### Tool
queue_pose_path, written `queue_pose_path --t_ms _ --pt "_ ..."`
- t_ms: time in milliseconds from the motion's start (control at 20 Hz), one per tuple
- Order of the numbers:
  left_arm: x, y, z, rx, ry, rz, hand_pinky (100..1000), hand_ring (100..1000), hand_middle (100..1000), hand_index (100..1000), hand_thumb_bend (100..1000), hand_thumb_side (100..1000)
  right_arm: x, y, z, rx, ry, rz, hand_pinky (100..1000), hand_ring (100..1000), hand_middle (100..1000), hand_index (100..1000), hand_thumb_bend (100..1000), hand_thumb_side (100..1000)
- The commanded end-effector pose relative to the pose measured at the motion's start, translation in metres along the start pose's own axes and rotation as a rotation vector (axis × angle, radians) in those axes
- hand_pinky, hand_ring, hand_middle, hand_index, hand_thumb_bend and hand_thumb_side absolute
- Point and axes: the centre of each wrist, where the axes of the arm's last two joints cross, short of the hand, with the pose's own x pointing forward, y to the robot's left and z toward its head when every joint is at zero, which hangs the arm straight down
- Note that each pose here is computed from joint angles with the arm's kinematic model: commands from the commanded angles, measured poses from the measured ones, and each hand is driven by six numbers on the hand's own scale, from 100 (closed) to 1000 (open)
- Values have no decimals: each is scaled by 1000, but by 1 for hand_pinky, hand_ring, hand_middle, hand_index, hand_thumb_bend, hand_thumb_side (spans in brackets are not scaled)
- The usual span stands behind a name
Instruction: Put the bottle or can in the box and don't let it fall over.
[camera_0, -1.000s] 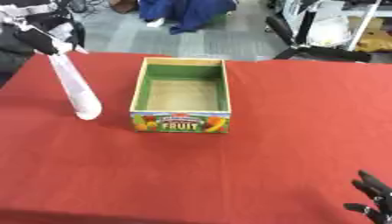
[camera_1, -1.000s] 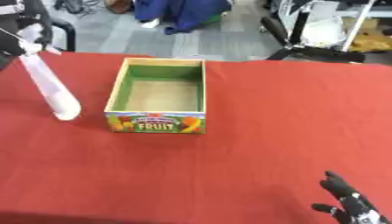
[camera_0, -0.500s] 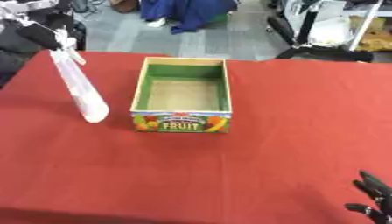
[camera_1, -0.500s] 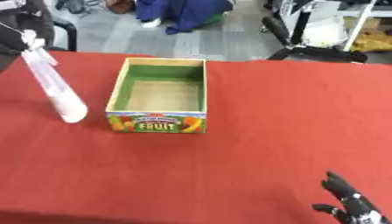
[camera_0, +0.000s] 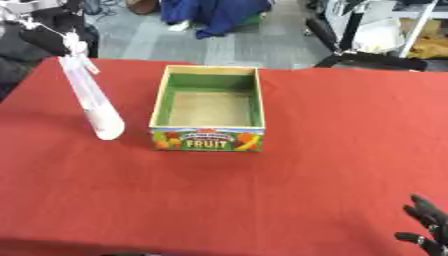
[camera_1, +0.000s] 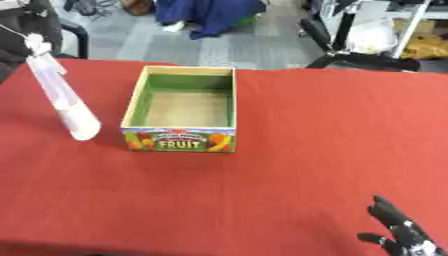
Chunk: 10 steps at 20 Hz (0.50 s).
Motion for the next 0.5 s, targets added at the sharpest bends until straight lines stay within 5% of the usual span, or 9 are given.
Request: queue_pose_path --t_ms 50,300,400,500 --pt "-3 23 12 59 15 -34 649 514 398 598 100 191 5 -5 -1 6 -5 22 738 1000 1000 901 100 847" --pt "-5 22 15 20 2 -23 735 623 525 726 151 238 5 -5 -1 5 -5 23 738 1000 1000 901 100 847" --pt "-7 22 16 -4 2 -19 765 683 587 783 307 314 5 -5 -1 5 -5 24 738 1000 1000 901 100 847" --pt "-8 23 19 -23 3 -18 779 713 616 806 368 347 5 -5 -1 4 -5 25 738 1000 1000 901 100 847"
